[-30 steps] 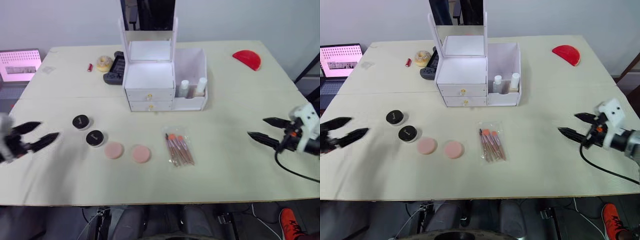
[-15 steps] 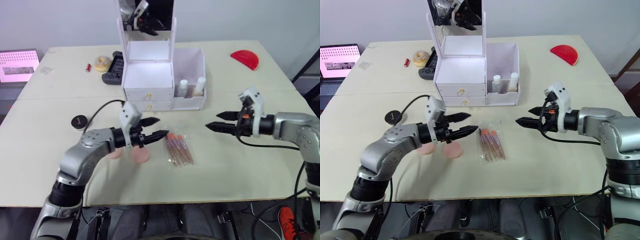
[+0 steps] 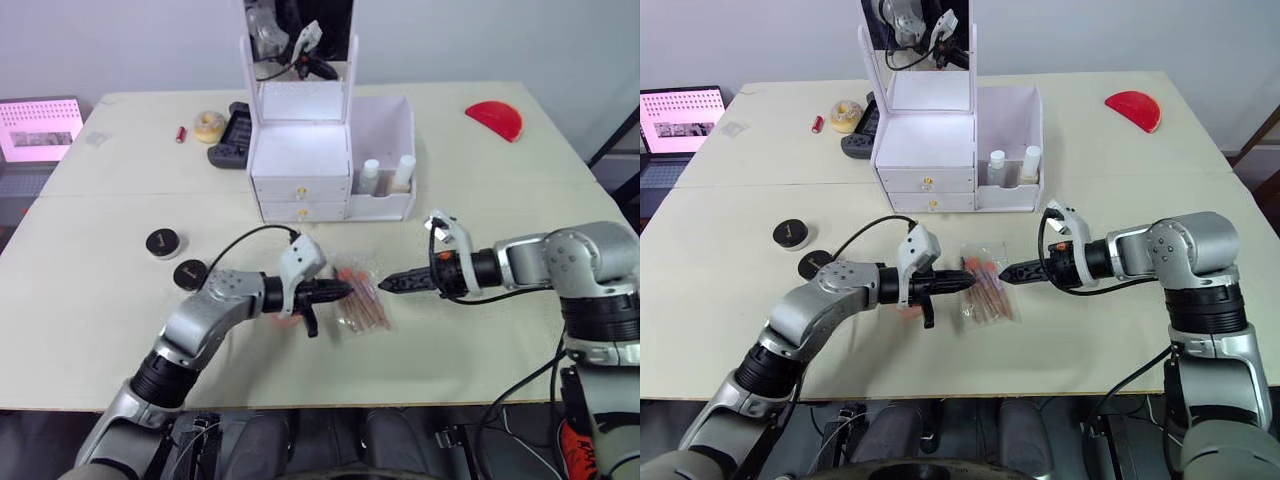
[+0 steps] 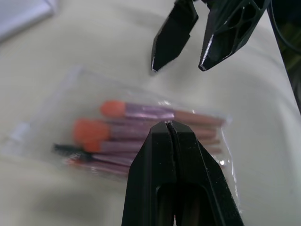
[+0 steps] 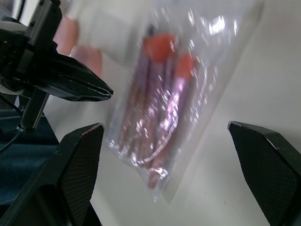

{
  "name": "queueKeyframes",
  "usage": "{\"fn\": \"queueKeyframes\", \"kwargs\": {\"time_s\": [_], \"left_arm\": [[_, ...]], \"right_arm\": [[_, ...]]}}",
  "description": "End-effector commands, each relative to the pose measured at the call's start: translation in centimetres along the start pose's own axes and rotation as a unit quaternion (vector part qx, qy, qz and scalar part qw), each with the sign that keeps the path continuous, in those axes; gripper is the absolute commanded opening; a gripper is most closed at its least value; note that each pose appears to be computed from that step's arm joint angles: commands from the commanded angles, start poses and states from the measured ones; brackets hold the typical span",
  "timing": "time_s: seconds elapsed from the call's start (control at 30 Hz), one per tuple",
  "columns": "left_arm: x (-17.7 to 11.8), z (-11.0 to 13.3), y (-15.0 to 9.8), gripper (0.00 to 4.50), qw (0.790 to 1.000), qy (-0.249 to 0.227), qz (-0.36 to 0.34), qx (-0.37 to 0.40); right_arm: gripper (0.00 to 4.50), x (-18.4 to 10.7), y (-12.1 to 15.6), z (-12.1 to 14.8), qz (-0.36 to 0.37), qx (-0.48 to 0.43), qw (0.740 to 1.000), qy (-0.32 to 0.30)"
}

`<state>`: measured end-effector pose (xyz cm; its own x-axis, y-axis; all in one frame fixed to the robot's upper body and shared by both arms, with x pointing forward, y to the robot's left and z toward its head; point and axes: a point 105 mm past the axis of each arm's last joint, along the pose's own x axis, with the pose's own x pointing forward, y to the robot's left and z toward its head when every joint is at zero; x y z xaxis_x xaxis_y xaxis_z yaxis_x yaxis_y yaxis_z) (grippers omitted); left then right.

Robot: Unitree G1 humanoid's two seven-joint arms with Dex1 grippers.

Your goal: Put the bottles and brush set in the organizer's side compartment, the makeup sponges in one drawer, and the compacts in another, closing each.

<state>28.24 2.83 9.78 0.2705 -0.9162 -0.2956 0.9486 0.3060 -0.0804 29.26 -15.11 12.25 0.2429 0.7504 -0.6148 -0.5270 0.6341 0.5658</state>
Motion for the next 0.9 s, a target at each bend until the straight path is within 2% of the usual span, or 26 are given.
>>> {"fn": "queueKeyframes", "kwargs": {"time_s": [0.03, 0.2, 0.6, 0.7, 0.9], "left_arm": [[0.4, 0.5, 0.1, 0.03, 1.0, 0.004, -0.004, 0.025], [0.6, -0.7, 0.4, 0.03, 0.999, 0.036, -0.002, 0.034], [0.6, -0.8, 0.5, 0.03, 0.998, 0.041, -0.001, 0.039], [0.6, -0.8, 0.5, 0.0, 0.998, 0.041, 0.0, 0.039], [0.5, -0.8, 0.6, 0.0, 0.998, 0.041, 0.002, 0.039]], "right_arm": [[4.5, 0.6, 0.4, 0.3, 0.012, 0.003, 1.0, 0.002], [4.5, 2.1, 0.5, 0.7, 0.027, 0.023, 0.999, 0.002], [4.5, 4.4, 0.7, 0.6, 0.037, 0.037, 0.999, 0.013], [3.62, 4.7, 0.5, 0.8, 0.036, 0.039, 0.999, 0.009], [0.57, 4.8, 0.5, 0.8, 0.034, 0.036, 0.999, 0.011]]}}
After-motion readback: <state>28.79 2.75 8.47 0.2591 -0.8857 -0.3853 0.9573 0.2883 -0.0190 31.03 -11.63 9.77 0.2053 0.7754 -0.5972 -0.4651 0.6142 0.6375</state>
